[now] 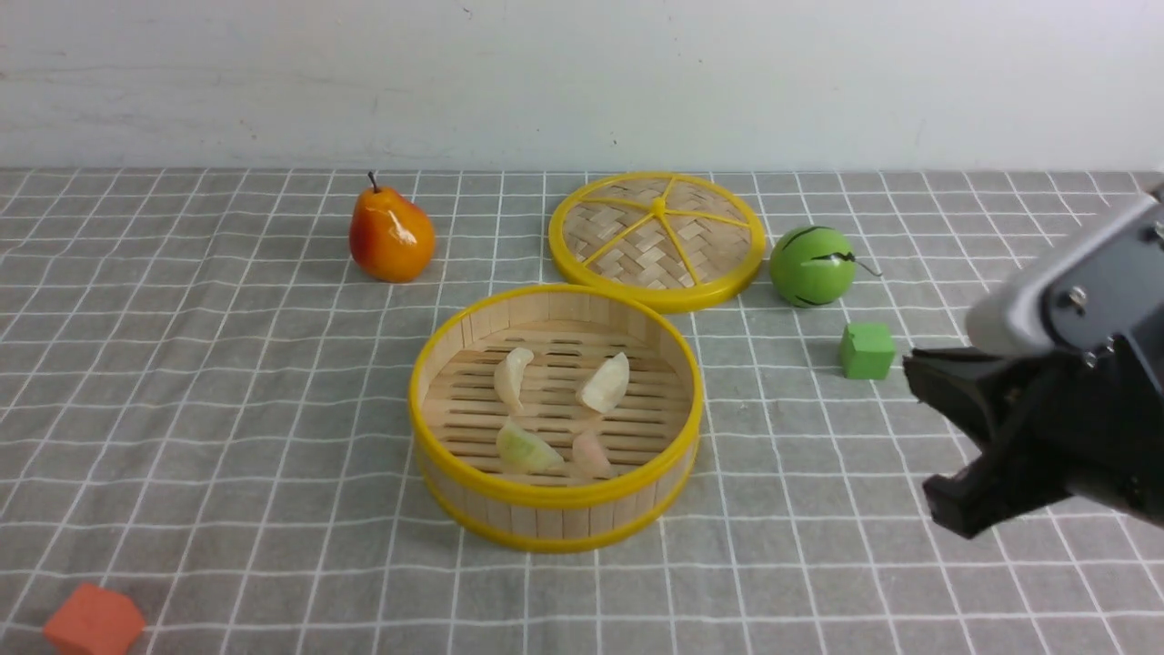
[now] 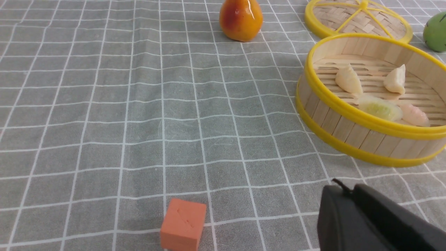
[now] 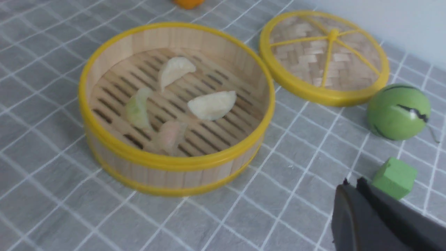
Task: Put the dumplings into the steamer on the table with the grey tablecloth.
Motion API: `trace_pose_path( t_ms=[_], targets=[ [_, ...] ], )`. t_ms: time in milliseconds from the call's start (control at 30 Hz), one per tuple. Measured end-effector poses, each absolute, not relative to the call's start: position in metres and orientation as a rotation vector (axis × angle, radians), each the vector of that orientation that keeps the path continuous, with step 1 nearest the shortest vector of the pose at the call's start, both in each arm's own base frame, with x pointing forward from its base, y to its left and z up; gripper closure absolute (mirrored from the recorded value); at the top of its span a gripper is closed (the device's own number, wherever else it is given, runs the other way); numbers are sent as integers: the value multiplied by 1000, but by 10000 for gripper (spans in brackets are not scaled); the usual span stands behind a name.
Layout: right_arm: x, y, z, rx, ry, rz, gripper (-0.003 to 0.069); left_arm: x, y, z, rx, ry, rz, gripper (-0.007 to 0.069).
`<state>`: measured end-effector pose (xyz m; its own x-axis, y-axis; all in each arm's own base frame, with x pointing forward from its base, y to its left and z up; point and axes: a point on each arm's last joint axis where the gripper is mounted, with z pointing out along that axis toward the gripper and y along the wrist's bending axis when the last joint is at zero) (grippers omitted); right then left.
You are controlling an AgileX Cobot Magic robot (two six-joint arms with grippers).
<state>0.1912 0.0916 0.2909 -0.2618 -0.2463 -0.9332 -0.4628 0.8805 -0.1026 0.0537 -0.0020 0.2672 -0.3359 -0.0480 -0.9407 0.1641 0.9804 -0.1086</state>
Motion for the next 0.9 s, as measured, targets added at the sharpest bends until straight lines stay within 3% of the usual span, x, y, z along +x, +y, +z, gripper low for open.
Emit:
trace_pose_path(
  t_ms=[233,467,567,900],
  targets=[
    [169,73,242,-495,1857,205,673,54,-2,267,83,1907,-210,582],
    [107,46,182,-477,1884,209,668,53,-1,266,80,1916,-205,574],
    [87,35,175,-456,1882,197,667,54,-1,266,81,1916,-206,569],
    [54,6,178,-85,1797,89,664,53,-1,266,80,1918,-205,566]
  ],
)
